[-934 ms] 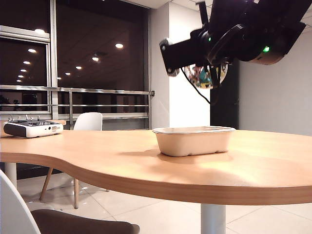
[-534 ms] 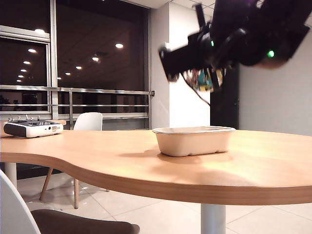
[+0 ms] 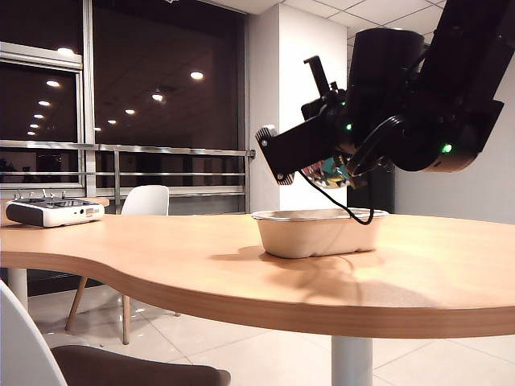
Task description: Pick up the box filled with clips, pour some clips from it into the rectangular paper box, and then put the clip box back on the table.
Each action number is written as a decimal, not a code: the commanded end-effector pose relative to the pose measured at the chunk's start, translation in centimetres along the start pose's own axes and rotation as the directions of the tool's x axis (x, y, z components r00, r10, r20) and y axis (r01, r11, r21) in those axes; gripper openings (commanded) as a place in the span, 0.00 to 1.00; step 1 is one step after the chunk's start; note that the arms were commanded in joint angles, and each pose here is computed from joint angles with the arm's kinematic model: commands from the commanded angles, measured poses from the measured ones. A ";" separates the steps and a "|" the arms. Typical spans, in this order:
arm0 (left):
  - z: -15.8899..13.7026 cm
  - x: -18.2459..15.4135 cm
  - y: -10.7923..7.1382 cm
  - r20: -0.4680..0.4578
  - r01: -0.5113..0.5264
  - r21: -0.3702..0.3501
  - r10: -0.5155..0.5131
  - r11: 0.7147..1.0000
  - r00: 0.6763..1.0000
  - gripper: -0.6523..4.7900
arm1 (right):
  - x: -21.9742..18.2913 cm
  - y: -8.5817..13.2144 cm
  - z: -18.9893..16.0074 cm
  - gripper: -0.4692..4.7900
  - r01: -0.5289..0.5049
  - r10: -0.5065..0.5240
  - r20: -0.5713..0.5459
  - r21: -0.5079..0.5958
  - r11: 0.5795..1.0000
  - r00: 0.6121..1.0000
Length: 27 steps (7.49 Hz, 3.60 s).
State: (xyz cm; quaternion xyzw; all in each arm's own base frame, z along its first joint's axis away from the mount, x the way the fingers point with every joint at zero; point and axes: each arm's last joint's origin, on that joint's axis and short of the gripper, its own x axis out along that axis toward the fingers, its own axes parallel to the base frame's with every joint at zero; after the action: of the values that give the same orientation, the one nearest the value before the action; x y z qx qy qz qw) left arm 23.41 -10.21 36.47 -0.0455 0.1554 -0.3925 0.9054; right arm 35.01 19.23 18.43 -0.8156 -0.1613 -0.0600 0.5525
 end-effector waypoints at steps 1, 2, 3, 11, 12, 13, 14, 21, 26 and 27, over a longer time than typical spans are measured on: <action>0.2 -0.1 -0.1 0.010 0.004 0.003 -0.004 1.000 1.000 0.11 | -0.8 0.9 0.6 0.14 0.024 -0.024 0.064 -0.006 1.000 0.998; 0.2 -0.1 -0.1 0.007 0.003 0.001 -0.003 1.000 1.000 0.11 | -0.8 0.8 0.5 0.14 0.032 -0.032 0.060 -0.004 0.999 0.998; 0.0 -0.1 -0.1 -0.010 0.002 -0.007 -0.002 1.000 1.000 0.11 | -1.1 0.0 1.3 0.14 0.059 -0.060 0.083 0.009 0.998 0.995; -0.2 -0.1 0.0 -0.023 -0.004 -0.014 0.004 1.000 1.000 0.11 | -0.5 0.3 -0.1 0.14 0.072 0.061 -0.163 0.700 0.710 0.985; -0.2 -0.1 0.0 -0.023 -0.004 -0.014 0.004 1.000 1.000 0.11 | -0.5 0.3 -0.1 0.14 0.072 0.060 -0.162 0.704 0.707 0.985; -0.2 -0.1 0.0 -0.023 -0.004 -0.014 0.003 1.000 1.000 0.11 | -0.5 0.3 0.0 0.14 0.071 0.058 -0.148 0.738 0.671 0.987; -0.2 -0.1 0.0 -0.023 -0.004 -0.014 0.003 1.000 1.000 0.11 | -0.5 0.5 0.0 0.14 0.059 0.072 -0.142 0.749 0.660 0.987; -0.2 -0.1 0.0 -0.024 -0.003 -0.014 0.003 1.000 1.000 0.11 | -0.2 -1.8 -1.4 0.08 0.064 -0.029 -0.097 0.380 0.923 0.995; -0.2 -0.1 0.0 -0.024 -0.003 -0.014 0.003 1.000 1.000 0.11 | -0.7 -3.7 -3.4 0.09 -0.148 0.268 -0.040 0.750 0.644 0.963; -0.2 -0.1 0.0 -0.024 -0.003 -0.015 0.003 1.000 1.000 0.11 | -0.9 -4.5 -4.6 0.09 -0.143 0.290 -0.041 0.800 0.583 0.956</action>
State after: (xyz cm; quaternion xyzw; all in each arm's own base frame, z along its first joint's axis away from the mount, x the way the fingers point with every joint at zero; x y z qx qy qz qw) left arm 23.34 -10.18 36.10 -0.0465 0.1744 -0.3900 0.9030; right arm 33.19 17.00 22.77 -0.5303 -0.0189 0.0248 0.8472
